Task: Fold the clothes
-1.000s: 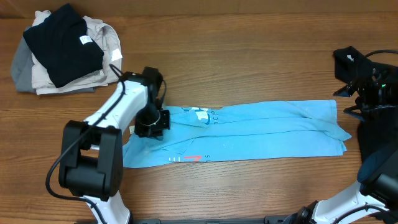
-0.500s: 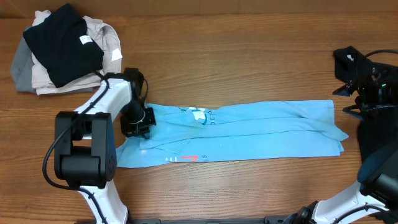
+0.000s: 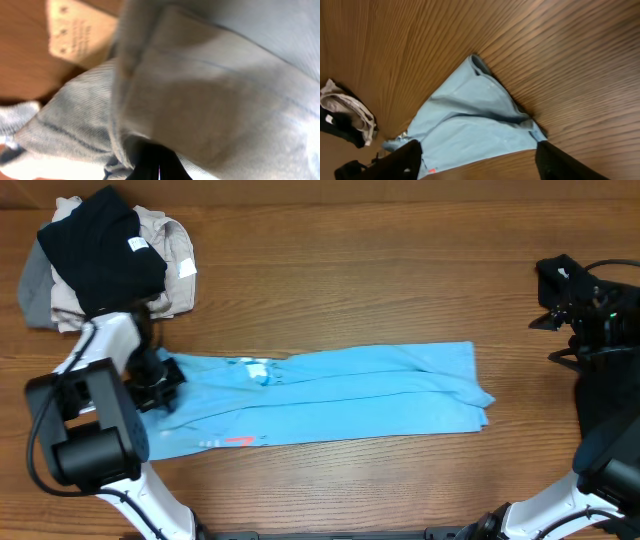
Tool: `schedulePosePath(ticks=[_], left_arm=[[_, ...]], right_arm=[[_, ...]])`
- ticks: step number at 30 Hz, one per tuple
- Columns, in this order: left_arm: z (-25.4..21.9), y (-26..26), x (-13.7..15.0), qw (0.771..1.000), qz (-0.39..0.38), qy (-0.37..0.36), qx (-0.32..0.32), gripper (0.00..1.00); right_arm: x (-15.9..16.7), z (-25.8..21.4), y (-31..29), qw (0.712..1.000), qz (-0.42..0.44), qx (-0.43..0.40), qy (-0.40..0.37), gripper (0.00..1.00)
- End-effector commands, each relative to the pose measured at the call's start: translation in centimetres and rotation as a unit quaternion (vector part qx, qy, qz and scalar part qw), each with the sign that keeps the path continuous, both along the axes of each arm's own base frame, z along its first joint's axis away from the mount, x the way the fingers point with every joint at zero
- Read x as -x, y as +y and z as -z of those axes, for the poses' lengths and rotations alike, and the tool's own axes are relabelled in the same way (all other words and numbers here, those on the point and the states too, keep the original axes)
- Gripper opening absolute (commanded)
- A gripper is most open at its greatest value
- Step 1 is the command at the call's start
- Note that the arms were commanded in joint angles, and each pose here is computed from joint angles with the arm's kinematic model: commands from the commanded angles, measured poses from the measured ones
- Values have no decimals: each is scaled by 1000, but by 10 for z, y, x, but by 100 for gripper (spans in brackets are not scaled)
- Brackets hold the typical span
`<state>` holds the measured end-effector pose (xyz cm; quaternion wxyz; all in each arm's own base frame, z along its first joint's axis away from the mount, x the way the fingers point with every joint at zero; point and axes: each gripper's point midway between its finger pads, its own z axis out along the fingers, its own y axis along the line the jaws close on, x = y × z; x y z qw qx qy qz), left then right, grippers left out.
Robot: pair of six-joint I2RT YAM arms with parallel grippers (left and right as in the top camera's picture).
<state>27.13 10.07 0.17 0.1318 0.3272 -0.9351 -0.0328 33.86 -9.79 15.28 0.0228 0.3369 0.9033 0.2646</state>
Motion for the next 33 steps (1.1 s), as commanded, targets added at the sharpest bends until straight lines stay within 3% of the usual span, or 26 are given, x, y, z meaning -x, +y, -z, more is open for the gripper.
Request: schedulePosePath(ticks=[1, 3, 6, 14, 18, 23, 30, 33], left_arm=[[3, 42, 13, 997, -57, 20, -49, 4], [-3, 50, 16, 995, -86, 21, -44, 4], [-16, 57, 13, 994, -105, 17, -32, 4], [-84, 54, -12, 994, -86, -42, -50, 4], [-124, 23, -28, 994, -25, -106, -19, 4], [-150, -50, -48, 978, 84, -175, 73, 4], [-146, -114, -42, 966, 189, -148, 98, 8], [-146, -137, -41, 958, 224, -146, 103, 12]], right_arm=[[-1, -3, 17, 999, -43, 0, -12, 83], [0, -3, 27, 998, -64, -2, -11, 84], [0, -3, 39, 997, -82, -5, -6, 77], [8, -2, 84, 985, -171, -4, 10, 69], [10, 6, 106, 977, -211, 9, 19, 63], [12, 37, 140, 965, -261, 12, 14, 49], [30, 86, 176, 960, -277, 9, 39, 27], [33, 98, 191, 957, -288, 13, 34, 25]])
